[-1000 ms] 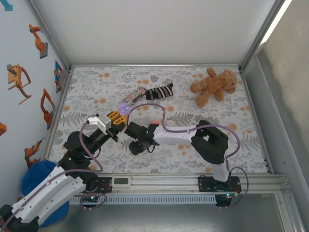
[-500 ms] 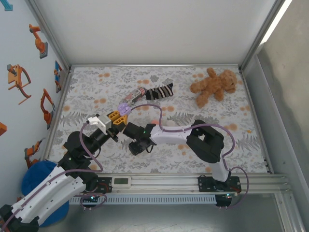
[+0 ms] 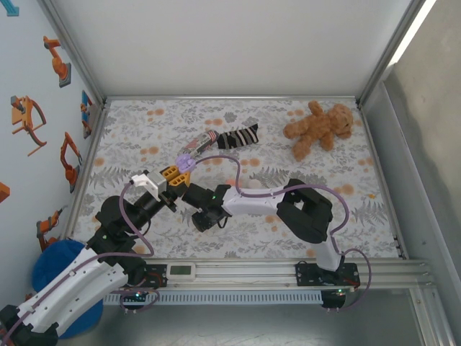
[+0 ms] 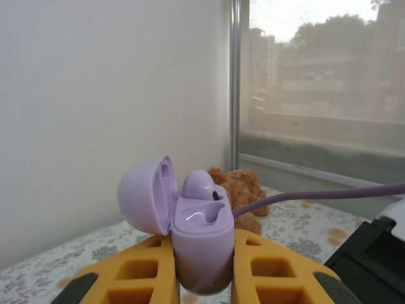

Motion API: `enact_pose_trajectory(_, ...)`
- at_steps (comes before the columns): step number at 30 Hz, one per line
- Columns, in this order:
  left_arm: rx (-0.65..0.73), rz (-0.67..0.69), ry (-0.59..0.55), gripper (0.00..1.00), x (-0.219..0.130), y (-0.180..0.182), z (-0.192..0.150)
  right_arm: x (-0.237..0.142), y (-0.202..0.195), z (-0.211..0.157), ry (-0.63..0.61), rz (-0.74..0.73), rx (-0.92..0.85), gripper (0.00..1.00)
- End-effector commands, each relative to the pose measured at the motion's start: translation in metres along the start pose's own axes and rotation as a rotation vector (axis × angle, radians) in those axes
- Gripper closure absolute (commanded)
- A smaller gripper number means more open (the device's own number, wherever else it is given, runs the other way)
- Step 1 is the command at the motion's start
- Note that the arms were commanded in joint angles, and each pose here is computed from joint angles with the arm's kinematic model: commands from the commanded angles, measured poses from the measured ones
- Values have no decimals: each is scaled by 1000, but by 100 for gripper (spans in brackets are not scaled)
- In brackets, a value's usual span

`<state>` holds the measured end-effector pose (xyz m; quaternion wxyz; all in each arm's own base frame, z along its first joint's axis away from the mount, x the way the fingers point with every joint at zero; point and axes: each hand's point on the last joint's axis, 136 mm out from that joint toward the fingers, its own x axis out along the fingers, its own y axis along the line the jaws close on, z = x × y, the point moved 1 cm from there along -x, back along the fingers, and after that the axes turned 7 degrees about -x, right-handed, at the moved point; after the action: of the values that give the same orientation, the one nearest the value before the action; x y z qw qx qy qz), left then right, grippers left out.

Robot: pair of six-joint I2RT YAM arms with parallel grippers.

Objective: Insert the wireless bluetooth earbuds into the charging case

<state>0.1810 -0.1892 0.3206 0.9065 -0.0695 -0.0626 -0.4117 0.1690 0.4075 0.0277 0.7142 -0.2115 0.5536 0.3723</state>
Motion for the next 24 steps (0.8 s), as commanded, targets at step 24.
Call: enact_pose_trajectory(24, 6, 0, -31, 100, -4, -1, 5, 4, 4, -8, 55, -75, -49, 65)
